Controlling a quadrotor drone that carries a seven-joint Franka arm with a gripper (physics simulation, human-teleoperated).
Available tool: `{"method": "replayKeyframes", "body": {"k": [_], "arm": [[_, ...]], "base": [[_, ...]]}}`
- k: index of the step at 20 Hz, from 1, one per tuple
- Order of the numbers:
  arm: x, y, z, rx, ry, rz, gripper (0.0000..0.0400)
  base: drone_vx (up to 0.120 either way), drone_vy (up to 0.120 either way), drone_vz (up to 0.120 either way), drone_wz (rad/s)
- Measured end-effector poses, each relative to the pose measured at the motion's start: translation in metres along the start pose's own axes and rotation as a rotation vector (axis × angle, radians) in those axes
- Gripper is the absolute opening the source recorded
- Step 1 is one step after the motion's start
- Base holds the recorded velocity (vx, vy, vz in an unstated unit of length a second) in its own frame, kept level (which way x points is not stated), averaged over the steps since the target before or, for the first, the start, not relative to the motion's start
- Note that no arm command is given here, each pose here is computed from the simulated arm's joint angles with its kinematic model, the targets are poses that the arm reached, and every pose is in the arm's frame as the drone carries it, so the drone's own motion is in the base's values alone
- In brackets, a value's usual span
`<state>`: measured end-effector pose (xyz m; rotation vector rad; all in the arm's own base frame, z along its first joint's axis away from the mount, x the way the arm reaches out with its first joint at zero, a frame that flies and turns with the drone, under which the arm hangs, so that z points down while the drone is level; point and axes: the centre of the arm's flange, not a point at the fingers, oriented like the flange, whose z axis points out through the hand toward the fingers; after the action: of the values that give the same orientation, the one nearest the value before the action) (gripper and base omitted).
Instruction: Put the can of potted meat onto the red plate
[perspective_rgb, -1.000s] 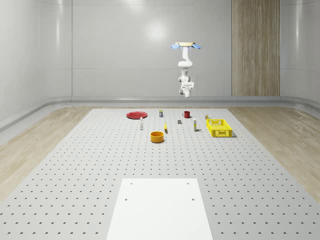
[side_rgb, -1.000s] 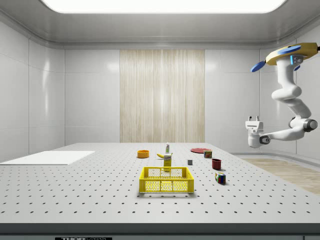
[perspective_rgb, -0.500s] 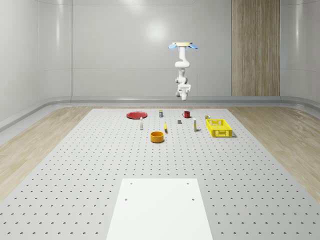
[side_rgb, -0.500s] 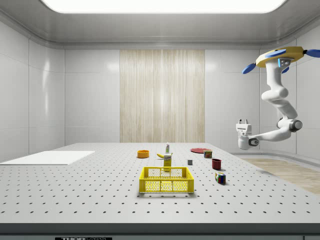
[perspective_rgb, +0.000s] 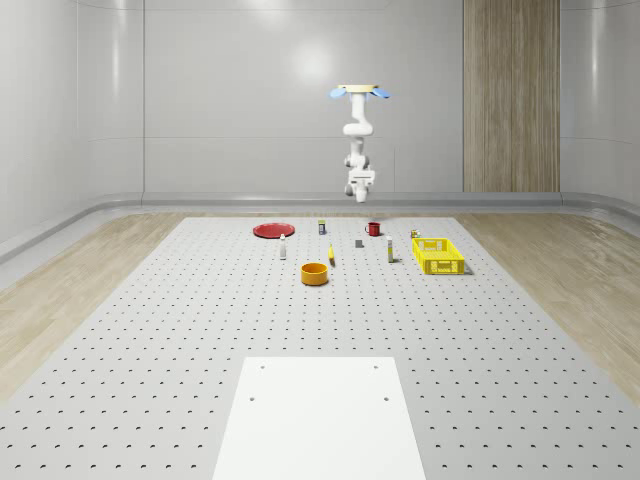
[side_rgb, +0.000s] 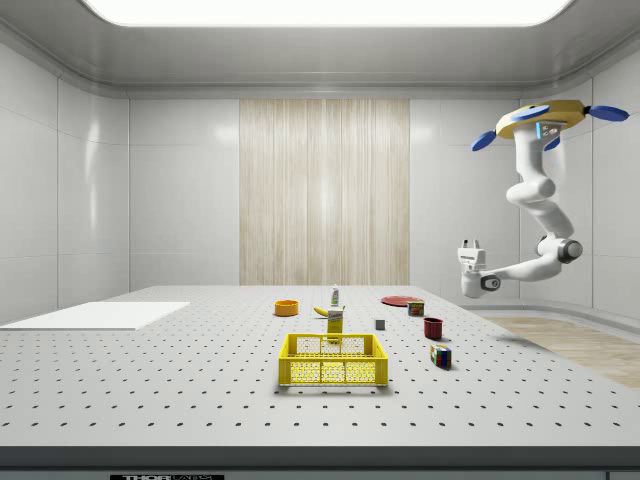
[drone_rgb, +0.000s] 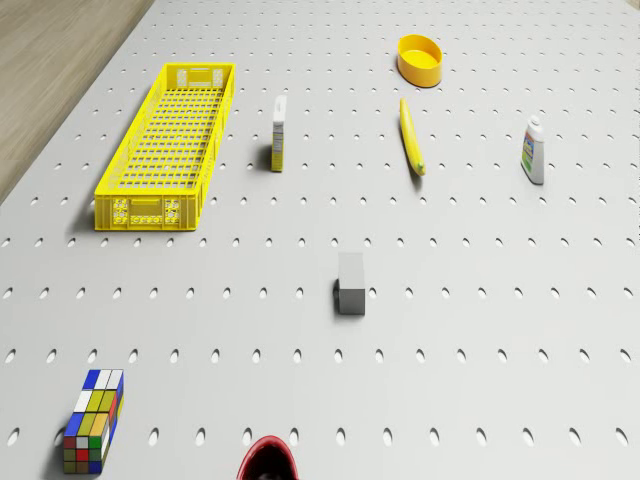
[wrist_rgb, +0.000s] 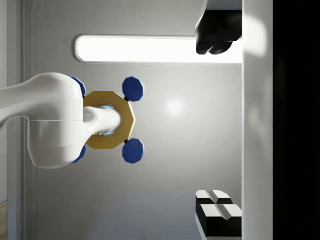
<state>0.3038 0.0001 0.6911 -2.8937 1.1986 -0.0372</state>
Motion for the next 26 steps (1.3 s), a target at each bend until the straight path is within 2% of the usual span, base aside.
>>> {"method": "replayKeyframes", "body": {"k": [6,24,26], "arm": [[-0.0004,0.0002,-0.0002,0.003,0.004,0.0,0.04],[-0.0036,-0.0011,-0.0002,-0.01,0.036,0.0,0.04],[-0.0046,-0.0019,-0.0002,-0.019,0.047,0.0,0.04]], "base": [[0.007,-0.12,0.0,0.0],[0.12,-0.12,0.0,0.0],[0.0,-0.12,0.0,0.0]]}}
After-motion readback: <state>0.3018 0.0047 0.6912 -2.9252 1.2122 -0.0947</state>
